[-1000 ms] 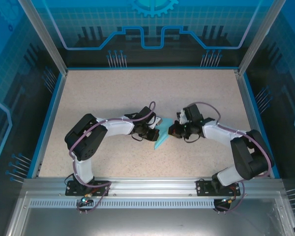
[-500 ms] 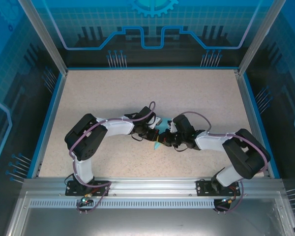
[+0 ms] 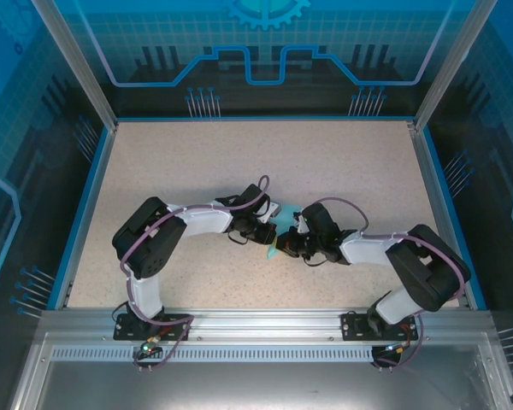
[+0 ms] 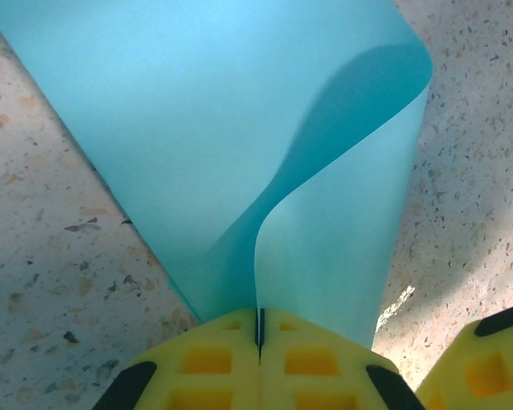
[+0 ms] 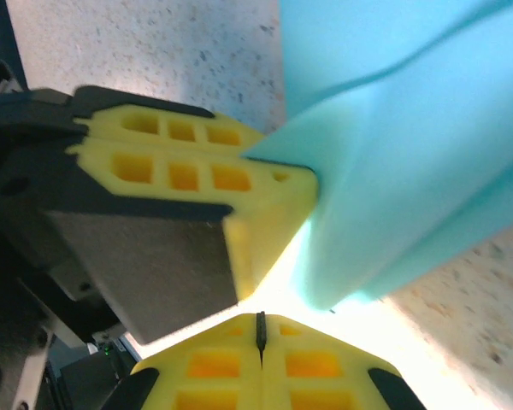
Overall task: Fold a paper plane with a square sheet of paper (pick it up from the middle)
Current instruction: Third fold the triangle at the center of the table.
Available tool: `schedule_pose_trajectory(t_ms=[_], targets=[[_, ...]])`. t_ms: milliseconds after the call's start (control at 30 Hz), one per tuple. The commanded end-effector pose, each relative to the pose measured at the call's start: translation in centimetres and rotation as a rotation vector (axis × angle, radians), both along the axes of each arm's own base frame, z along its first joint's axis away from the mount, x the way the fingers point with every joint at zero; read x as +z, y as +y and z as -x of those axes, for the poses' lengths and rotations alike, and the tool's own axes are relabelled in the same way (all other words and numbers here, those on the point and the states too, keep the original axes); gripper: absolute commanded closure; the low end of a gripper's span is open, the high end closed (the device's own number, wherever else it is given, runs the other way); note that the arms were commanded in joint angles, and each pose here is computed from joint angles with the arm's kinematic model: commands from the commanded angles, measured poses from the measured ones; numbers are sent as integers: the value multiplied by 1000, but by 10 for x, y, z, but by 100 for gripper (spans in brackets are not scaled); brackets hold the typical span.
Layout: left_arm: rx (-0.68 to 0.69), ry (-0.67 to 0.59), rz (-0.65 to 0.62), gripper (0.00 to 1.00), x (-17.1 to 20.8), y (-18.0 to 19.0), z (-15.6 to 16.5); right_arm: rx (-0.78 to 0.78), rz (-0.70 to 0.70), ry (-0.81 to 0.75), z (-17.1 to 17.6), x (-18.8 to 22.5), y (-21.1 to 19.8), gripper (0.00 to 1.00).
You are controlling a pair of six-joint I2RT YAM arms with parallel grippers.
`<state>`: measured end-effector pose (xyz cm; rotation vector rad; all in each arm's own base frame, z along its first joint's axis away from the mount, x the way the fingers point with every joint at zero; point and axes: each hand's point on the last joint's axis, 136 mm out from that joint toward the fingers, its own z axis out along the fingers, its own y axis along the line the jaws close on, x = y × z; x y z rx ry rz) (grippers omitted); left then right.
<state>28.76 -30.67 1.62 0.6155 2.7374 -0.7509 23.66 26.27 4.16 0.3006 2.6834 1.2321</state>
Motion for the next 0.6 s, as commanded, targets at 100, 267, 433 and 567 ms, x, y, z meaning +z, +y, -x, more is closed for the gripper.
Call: schedule_pose_trajectory(t_ms=[100,267,433,567], targets=[[-19,30,-31,100,-12,7,7,-56,43,-45,-20,21,-28,99],[-22,28,-31,100,-11,7,6,-25,21,-27,-13,15,-16,100],[-27,26,-34,100,-11,7,5,22,13,-31,7,6,4,100],[-29,26,-35,100,-11,8,5,38,-13,-36,13,4,18,100]])
